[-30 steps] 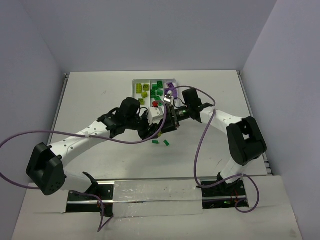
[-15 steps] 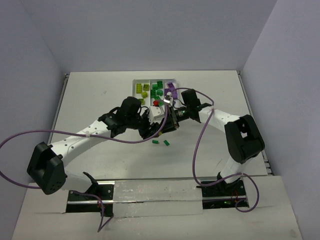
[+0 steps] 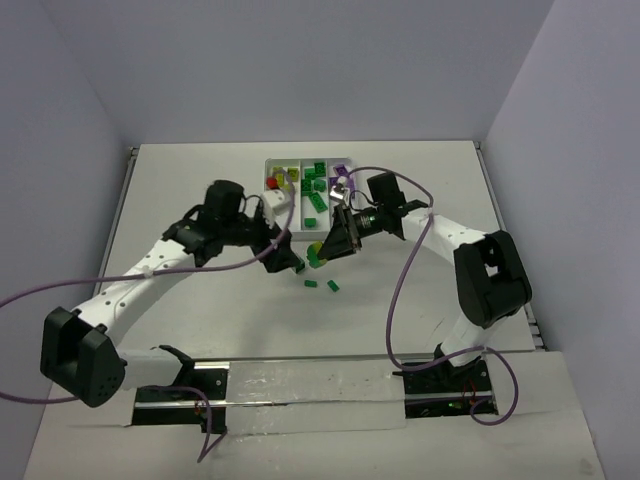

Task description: Sort the legos into containers by color

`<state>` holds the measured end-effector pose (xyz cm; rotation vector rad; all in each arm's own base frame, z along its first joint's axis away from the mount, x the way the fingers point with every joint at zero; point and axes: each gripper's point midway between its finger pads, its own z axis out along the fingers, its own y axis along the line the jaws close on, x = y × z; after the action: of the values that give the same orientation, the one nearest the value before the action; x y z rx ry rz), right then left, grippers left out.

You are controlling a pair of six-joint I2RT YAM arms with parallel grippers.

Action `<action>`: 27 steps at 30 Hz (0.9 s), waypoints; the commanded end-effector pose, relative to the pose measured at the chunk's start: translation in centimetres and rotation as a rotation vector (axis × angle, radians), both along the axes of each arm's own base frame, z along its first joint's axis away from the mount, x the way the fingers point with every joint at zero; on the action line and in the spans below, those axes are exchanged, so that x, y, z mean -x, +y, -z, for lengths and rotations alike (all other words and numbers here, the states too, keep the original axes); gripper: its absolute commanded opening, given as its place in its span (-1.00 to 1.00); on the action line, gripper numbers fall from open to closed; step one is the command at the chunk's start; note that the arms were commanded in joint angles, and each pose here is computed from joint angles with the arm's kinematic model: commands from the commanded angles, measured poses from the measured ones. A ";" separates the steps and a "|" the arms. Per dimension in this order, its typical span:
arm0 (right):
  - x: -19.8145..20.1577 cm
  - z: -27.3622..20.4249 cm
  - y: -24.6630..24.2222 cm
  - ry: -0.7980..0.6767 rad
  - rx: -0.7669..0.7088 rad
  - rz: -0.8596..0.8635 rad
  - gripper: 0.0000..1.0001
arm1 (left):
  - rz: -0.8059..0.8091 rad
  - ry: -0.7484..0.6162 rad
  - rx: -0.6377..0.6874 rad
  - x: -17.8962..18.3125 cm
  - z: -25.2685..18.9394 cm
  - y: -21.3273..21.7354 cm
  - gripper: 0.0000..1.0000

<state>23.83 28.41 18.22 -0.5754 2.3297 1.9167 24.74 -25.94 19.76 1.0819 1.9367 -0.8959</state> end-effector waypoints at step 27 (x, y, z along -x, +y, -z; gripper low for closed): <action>4.1 -8.9 1.7 -0.510 -0.122 -0.164 -1.00 | 0.250 0.415 0.445 4.7 -7.2 -2.0 0.64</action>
<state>19.87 29.72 25.19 -1.0586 1.9607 1.7368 20.39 -27.40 25.49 0.8391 1.8968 -1.7296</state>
